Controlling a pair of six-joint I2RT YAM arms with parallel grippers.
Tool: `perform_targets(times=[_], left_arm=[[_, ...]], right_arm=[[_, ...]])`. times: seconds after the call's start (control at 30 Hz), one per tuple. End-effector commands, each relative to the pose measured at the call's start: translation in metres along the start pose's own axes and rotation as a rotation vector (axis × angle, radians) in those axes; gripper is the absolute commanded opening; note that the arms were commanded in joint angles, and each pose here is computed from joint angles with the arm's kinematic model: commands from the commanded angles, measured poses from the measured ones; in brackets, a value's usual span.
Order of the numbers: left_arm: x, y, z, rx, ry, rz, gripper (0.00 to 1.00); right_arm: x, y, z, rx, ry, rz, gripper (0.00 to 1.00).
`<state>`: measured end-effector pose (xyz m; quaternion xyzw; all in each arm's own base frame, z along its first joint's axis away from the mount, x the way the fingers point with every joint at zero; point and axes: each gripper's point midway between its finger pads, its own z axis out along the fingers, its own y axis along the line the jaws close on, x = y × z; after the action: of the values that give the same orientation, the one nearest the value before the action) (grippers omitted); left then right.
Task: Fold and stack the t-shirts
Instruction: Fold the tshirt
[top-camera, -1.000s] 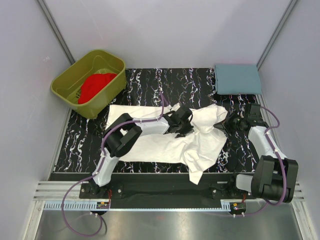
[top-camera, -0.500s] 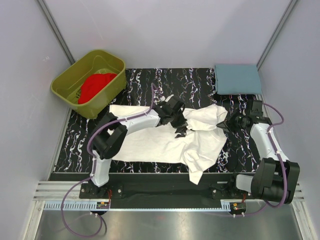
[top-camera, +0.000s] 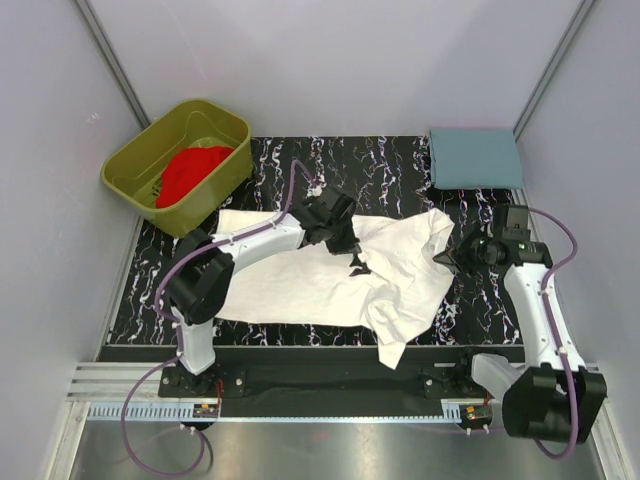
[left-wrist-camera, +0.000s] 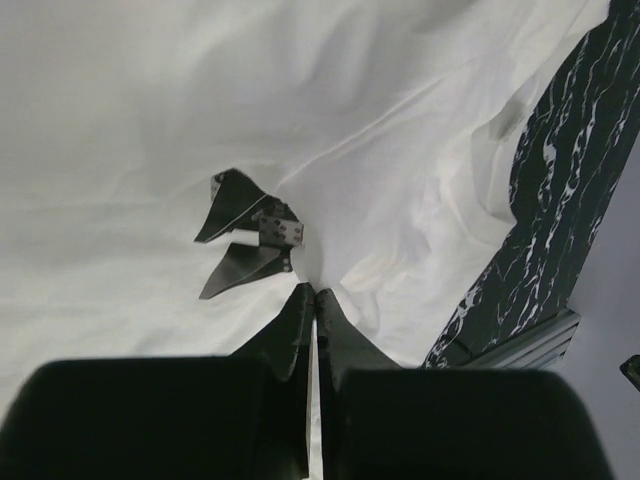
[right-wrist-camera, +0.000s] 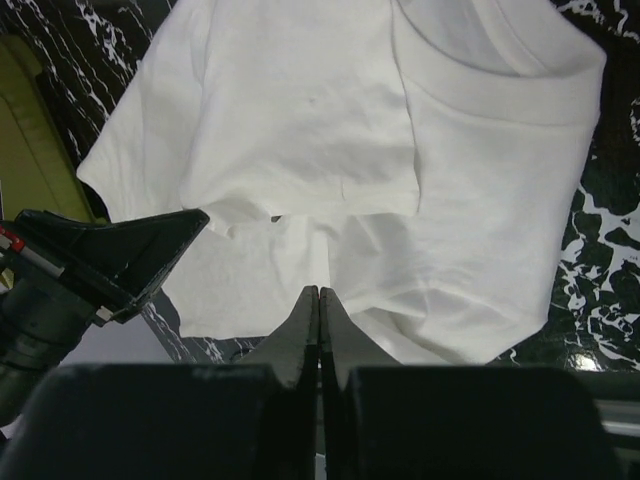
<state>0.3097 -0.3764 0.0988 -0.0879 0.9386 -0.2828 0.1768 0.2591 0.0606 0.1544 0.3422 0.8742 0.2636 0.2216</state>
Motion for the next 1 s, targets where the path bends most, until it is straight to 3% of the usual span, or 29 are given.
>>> perform_targets(times=[0.0,0.13,0.17,0.2,0.27,0.37,0.63,0.97], left_arm=[[0.01,-0.003,-0.019,0.061,0.033,0.038,0.0],[0.03,0.019,-0.005,0.032,0.1,0.042,0.0],[0.033,0.024,0.0,0.021,0.108,0.04,0.0],[0.037,0.03,0.003,0.021,0.114,0.032,0.0],[0.039,0.03,0.004,0.036,0.11,0.028,0.0],[0.039,0.027,0.006,0.066,0.102,0.026,0.0],[0.038,0.023,0.015,0.076,0.11,0.033,0.0],[0.038,0.025,0.023,0.062,0.121,0.029,0.0]], right_arm=[[0.02,-0.006,-0.005,0.029,-0.002,0.012,0.0],[0.022,-0.015,0.01,-0.004,-0.045,-0.009,0.01],[0.017,-0.015,0.016,-0.017,-0.068,-0.019,0.14],[0.006,-0.01,0.025,-0.057,-0.113,-0.045,0.2],[0.003,-0.008,0.043,-0.072,-0.085,-0.056,0.25],[0.011,-0.008,0.065,-0.086,0.028,-0.069,0.26],[0.035,-0.041,0.085,-0.036,0.071,-0.085,0.41],[0.041,-0.047,0.111,-0.041,0.094,-0.074,0.41]])
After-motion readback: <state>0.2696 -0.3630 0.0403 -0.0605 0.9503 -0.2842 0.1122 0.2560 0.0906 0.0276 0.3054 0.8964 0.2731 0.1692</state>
